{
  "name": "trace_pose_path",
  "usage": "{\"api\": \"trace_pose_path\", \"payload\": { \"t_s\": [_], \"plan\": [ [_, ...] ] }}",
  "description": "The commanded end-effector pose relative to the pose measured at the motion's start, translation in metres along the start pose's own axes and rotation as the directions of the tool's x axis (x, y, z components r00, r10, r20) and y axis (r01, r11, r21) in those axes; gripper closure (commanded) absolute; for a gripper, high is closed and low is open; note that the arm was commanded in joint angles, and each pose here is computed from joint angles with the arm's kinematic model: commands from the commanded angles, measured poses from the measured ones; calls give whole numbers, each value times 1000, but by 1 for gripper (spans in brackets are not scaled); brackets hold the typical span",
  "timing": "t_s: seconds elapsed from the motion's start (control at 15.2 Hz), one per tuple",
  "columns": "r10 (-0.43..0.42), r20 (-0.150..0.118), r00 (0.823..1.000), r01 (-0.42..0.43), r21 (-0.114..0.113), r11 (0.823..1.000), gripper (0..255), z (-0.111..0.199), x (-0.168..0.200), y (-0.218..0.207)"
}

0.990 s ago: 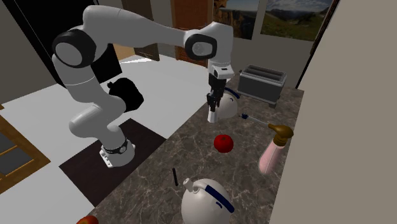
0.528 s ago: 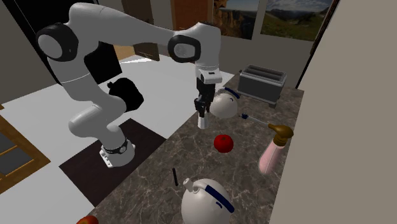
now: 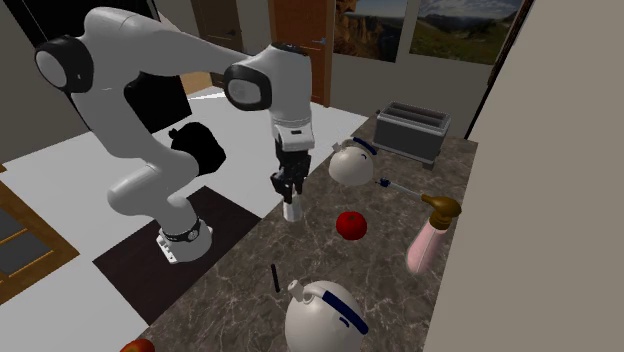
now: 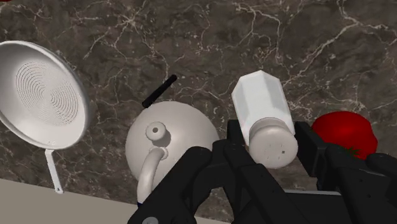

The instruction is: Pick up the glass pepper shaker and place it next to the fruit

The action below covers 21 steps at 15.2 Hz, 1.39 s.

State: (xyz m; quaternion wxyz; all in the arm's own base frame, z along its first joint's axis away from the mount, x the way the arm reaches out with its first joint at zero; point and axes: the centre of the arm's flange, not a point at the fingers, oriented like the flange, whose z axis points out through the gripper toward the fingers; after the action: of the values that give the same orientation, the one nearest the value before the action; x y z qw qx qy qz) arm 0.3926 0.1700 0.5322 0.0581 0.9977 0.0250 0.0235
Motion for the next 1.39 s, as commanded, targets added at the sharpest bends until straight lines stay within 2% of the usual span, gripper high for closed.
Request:
{"api": "trace_pose_path", "payload": {
  "t_s": [0.0,1.32],
  "plan": [
    [-2,0,1000,2,1,1000,255,-1,-8,26],
    [-2,0,1000,2,1,1000,255,24,-87,276]
  ]
}}
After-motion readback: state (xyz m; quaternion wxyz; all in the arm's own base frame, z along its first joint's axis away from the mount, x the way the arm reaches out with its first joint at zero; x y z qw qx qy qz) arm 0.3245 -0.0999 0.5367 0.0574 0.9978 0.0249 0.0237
